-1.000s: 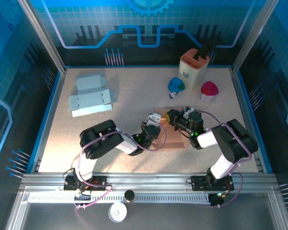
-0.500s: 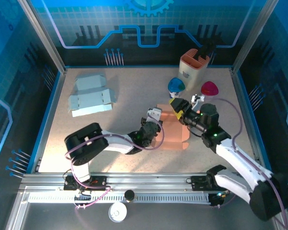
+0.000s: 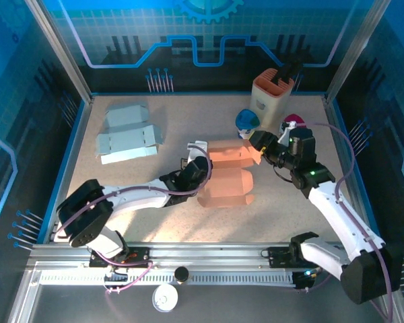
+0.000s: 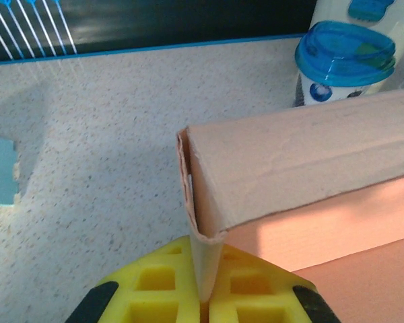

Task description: Fold the paper box

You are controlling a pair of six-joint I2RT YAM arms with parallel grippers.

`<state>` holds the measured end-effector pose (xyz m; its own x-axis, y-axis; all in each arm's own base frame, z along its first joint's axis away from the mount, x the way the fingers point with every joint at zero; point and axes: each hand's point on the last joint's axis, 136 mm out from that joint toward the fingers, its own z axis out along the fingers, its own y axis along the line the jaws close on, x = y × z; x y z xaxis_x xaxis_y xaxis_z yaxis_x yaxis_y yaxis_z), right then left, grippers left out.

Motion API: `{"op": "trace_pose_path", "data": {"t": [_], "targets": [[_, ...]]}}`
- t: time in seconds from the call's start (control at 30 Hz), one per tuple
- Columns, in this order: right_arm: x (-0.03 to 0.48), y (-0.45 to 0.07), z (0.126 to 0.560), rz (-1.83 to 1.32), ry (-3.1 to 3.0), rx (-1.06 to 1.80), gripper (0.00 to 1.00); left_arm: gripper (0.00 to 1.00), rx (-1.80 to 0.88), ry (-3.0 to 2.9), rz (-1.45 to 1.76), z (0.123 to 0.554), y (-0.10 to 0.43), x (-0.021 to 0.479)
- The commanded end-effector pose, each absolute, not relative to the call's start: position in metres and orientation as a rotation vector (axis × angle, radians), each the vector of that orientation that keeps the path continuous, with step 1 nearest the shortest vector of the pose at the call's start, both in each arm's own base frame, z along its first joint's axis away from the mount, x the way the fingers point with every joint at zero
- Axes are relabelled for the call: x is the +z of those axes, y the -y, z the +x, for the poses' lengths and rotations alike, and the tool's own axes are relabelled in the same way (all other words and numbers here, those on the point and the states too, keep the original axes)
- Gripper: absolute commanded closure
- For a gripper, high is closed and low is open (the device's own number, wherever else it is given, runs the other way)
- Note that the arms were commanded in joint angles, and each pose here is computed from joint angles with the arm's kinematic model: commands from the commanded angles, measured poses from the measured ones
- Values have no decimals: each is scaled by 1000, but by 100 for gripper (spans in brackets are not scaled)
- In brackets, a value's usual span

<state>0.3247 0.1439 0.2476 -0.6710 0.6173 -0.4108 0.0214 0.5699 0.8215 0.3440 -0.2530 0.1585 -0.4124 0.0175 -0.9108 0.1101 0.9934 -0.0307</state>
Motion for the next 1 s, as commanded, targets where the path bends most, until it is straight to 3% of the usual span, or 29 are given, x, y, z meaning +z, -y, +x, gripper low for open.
{"op": "trace_pose_path", "data": {"t": [0.0, 0.3, 0.5, 0.97], "targets": [[248, -145, 322, 462, -2124, 1071, 38, 100, -124, -2038, 33, 338, 240, 169], [212, -143, 307, 466, -2144, 1055, 37, 100, -181, -2074, -10, 337, 223, 175], [216, -152, 318, 346, -2113, 1158, 44, 100, -365, -2138, -51, 336, 216, 182], [200, -185, 316, 365, -2114, 1256, 39, 100, -392, -2128, -56, 342, 208, 193]]}}
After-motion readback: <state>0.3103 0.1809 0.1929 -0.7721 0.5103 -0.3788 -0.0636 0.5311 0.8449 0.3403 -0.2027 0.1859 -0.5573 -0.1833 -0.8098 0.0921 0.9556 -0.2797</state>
